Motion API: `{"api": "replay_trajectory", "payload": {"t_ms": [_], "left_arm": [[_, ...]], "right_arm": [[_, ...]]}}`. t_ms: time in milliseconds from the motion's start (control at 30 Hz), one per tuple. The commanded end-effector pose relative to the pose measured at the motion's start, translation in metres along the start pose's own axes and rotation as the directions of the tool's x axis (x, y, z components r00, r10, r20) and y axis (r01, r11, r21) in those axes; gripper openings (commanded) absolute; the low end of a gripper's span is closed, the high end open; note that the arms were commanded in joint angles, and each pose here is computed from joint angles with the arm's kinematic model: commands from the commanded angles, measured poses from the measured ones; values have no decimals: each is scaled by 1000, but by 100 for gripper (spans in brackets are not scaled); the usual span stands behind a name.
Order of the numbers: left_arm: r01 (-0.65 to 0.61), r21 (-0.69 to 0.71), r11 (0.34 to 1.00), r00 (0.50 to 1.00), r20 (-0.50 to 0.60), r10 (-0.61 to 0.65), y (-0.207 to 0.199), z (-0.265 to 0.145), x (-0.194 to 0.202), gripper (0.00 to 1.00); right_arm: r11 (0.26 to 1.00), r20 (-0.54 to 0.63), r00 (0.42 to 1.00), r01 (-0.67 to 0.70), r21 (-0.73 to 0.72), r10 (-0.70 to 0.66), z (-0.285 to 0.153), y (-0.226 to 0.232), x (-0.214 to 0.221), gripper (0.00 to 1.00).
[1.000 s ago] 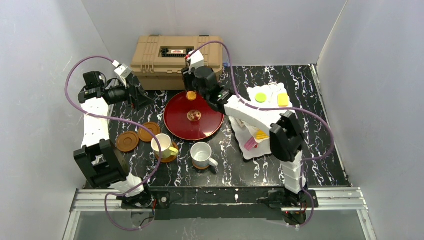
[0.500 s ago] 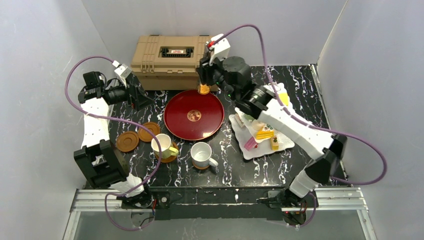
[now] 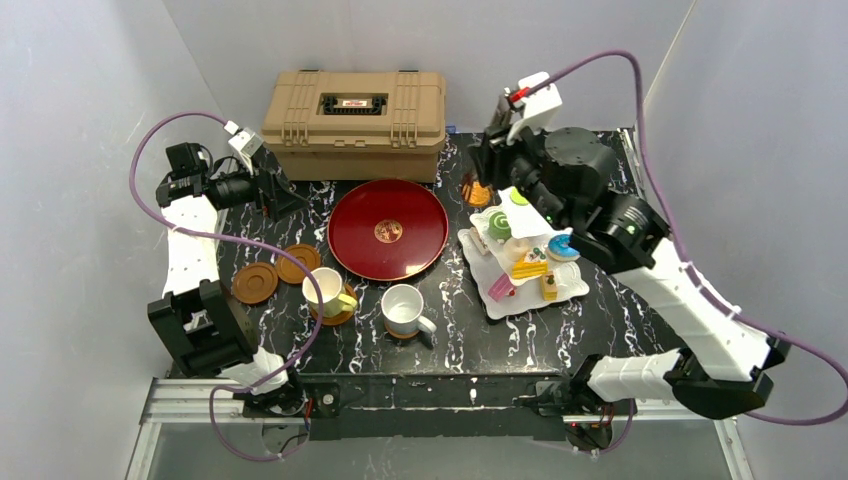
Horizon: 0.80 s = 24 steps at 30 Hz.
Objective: Serve the afternoon tea
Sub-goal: Place the desert on the desert table.
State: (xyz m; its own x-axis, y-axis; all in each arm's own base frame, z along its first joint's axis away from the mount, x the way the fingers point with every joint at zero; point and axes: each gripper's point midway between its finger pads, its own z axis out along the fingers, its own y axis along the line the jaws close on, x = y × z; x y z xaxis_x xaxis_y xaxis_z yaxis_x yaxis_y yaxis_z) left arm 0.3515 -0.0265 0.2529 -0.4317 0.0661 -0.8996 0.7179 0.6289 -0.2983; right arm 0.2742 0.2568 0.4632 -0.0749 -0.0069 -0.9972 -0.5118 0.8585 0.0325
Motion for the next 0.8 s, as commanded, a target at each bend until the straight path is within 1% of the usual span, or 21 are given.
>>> {"api": "replay_trajectory", "payload": {"t_ms": [0,167,433,600,767], "left_arm": [[-25,26,999,999,35,24,-16,-7,-13,98],[-22,31,999,999,36,20,-17,-6,-12,98],[-27,28,999,999,34,26,-19,-7,-10,98],[-20,32,999,999,38,19,-18,-7,-13,98],[-21,29,999,999,36,20,-18,-7,-12,98]], "right_arm": [[996,-40,999,7,93,-3,-31,-28,5,43],[986,-72,997,49,158,-38,-47,-47,14,43],[962,-115,989,115,246,-88,-52,-67,33,43],[947,-100,990,129,295,-104,-50,-75,33,44],[942,-82,989,144,302,-125,-48,-76,27,44]]}}
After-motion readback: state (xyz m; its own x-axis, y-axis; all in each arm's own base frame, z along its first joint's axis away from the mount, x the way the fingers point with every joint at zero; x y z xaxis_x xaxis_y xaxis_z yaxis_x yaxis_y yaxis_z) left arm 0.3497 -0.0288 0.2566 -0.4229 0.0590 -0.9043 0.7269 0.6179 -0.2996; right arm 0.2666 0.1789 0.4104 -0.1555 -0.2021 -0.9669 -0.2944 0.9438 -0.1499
